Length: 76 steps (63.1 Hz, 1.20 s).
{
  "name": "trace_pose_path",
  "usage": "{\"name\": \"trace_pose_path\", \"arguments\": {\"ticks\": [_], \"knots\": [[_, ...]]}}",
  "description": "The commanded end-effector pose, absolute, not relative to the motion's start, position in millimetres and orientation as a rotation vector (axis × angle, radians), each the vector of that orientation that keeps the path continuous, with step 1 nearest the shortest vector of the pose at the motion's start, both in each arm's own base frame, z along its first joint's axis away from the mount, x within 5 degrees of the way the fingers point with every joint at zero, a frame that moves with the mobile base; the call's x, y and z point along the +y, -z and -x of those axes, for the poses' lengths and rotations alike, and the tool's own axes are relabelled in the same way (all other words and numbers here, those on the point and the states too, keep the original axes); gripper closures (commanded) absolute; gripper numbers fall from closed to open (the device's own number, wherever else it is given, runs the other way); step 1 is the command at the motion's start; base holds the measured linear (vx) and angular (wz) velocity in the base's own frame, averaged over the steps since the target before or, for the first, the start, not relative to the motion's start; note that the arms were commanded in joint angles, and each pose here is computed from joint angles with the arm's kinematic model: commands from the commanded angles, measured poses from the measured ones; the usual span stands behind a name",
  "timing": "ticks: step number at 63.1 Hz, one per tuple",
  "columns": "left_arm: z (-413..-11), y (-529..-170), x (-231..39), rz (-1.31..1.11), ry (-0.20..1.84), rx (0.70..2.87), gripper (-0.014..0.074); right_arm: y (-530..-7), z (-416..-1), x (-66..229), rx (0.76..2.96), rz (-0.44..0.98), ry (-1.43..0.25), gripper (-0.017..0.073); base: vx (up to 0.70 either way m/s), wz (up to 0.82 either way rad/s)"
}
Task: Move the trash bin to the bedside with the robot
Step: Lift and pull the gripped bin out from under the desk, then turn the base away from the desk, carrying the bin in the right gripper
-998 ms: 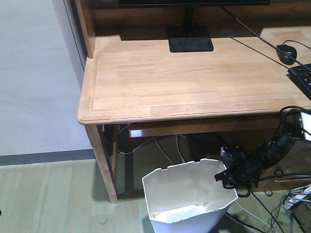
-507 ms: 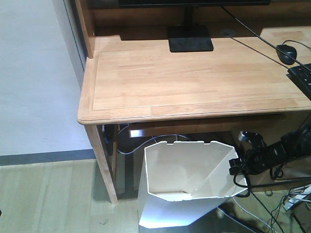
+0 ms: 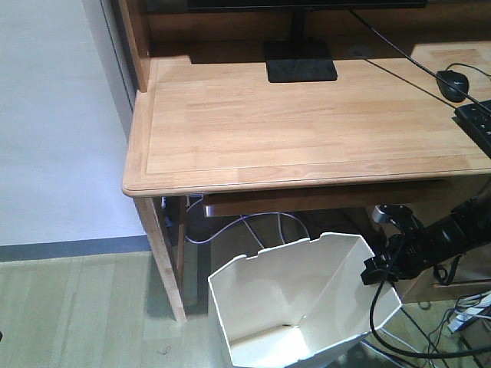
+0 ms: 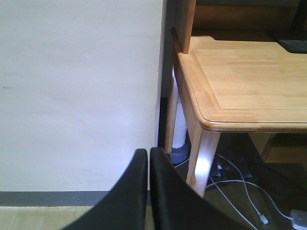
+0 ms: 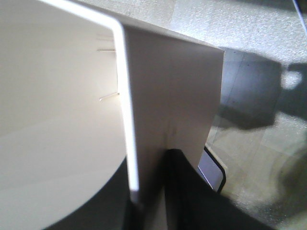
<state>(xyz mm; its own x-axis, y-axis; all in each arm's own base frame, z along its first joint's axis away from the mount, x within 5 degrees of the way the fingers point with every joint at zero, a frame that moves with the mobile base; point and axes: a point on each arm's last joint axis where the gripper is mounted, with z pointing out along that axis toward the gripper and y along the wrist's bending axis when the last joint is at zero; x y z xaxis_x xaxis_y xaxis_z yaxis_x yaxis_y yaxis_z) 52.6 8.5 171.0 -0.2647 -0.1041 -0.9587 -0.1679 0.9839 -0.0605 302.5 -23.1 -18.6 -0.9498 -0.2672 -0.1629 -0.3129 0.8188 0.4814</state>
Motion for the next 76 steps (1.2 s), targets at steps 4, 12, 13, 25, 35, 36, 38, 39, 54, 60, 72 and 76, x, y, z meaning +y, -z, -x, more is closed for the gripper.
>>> {"name": "trace_pose_path", "arguments": {"ticks": [4, 12, 13, 25, 35, 36, 38, 39, 54, 60, 72, 76], "knots": [[-53.5, -176.4, 8.2, 0.191, -0.054, 1.766, 0.0600, -16.3, -310.6, -10.6, 2.783, 0.399, -1.061, 0.0564, 0.00, 0.00], [-53.5, -176.4, 8.2, 0.191, -0.054, 1.766, 0.0600, -16.6, -310.4, -10.3, 2.781, 0.400, -1.068, 0.0564, 0.00, 0.00], [-53.5, -176.4, 8.2, 0.191, -0.054, 1.766, 0.0600, -16.6, -310.4, -10.3, 2.781, 0.400, -1.068, 0.0564, 0.00, 0.00], [-53.5, -176.4, 8.2, 0.191, -0.054, 1.766, 0.0600, -16.6, -310.4, -10.3, 2.781, 0.400, -1.068, 0.0564, 0.00, 0.00], [-53.5, -176.4, 8.2, 0.191, -0.054, 1.766, 0.0600, -16.6, -310.4, -10.3, 2.781, 0.400, -1.068, 0.0564, 0.00, 0.00], [-53.5, -176.4, 8.2, 0.191, -0.054, 1.766, 0.0600, -16.6, -310.4, -10.3, 2.781, 0.400, -1.068, 0.0564, 0.00, 0.00], [-53.5, -176.4, 8.2, 0.191, -0.054, 1.766, 0.0600, -16.6, -310.4, -10.3, 2.781, 0.400, -1.068, 0.0564, 0.00, 0.00], [-53.5, -176.4, 8.2, 0.191, -0.054, 1.766, 0.0600, -16.6, -310.4, -10.3, 2.781, 0.400, -1.068, 0.0564, 0.00, 0.00], [-53.5, -176.4, 8.2, 0.191, -0.054, 1.766, 0.0600, -16.6, -310.4, -10.3, 2.781, 0.400, -1.068, 0.0564, 0.00, 0.02], [-53.5, -176.4, 8.2, 0.191, -0.054, 1.766, 0.0600, -16.6, -310.4, -10.3, 2.781, 0.400, -1.068, 0.0564, -0.02, 0.09], [-53.5, -176.4, 8.2, 0.191, -0.054, 1.766, 0.0600, -16.6, -310.4, -10.3, 2.781, 0.400, -1.068, 0.0564, -0.04, 0.18], [-53.5, -176.4, 8.2, 0.191, -0.054, 1.766, 0.0600, -16.6, -310.4, -10.3, 2.781, 0.400, -1.068, 0.0564, -0.05, 0.32]]}}
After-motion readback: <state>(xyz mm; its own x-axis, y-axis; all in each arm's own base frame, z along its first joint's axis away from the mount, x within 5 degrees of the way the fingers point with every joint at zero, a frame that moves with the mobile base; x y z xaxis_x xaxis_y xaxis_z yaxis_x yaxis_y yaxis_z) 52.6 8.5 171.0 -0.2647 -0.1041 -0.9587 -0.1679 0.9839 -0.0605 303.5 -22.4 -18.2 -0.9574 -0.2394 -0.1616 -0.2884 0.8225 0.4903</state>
